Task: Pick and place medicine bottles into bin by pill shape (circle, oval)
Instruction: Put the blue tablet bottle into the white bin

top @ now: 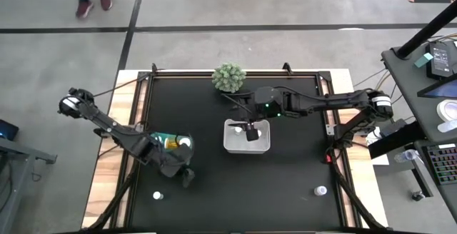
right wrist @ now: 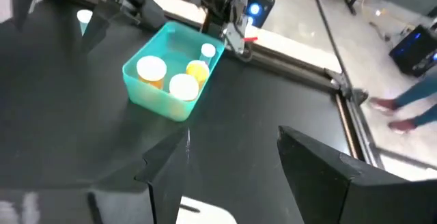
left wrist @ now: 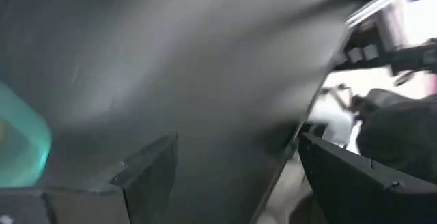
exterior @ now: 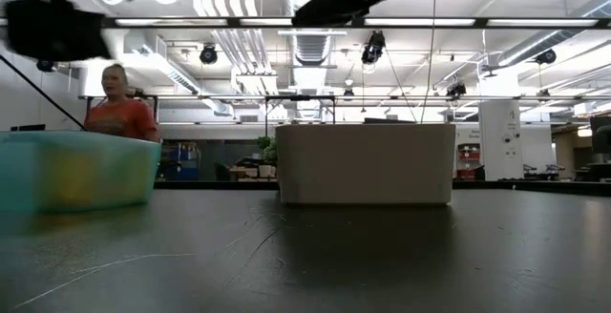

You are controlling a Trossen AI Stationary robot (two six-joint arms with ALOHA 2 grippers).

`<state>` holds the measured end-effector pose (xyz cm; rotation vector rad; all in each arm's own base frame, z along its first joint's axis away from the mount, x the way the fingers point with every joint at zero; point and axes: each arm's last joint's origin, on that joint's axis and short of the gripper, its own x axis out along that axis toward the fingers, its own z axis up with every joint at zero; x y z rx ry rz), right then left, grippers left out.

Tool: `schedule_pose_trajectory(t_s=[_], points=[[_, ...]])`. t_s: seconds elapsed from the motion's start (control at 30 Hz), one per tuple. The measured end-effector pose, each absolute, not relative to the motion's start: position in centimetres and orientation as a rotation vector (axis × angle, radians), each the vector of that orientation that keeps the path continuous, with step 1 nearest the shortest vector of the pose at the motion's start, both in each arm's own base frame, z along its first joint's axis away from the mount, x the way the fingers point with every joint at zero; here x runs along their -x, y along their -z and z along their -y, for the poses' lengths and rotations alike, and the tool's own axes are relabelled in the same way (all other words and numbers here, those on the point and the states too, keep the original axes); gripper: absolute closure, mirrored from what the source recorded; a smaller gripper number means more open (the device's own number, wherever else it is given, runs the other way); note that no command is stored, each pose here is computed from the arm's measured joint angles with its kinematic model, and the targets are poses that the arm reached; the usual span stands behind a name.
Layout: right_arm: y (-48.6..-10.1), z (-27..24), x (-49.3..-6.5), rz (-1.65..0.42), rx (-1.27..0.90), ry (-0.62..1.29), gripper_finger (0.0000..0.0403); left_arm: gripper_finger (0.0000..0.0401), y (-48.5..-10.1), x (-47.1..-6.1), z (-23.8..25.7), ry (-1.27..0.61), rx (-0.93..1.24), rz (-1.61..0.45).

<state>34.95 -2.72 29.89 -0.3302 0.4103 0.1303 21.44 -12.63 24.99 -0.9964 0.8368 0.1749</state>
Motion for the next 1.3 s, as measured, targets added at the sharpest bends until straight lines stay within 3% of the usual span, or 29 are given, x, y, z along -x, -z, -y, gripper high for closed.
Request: schedule_pose_trajectory(t_s=[0.4, 1.0, 1.13, 1.3], points=[[-29.4, 2.7, -34.9, -0.422, 0.314, -0.13, 0.0188, 0.0115, -23.3, -17.0, 15.5, -0.529, 0.999, -1.493], [-29.2, 2.7, -34.9, -0.421, 0.295, -0.126, 0.0188, 0.0119, -19.5, -16.1, 20.2, -0.508, 0.861, -1.6], [-29.3, 2.7, -34.9, -0.408, 0.295, -0.123, 0.0188, 0.0149, -19.3, -16.2, 20.4, -0.5, 0.846, -1.601], [-29.4, 2.7, -34.9, -0.405, 0.296, -0.122, 0.0188, 0.022, -19.6, -16.2, 20.3, -0.491, 0.85, -1.597]])
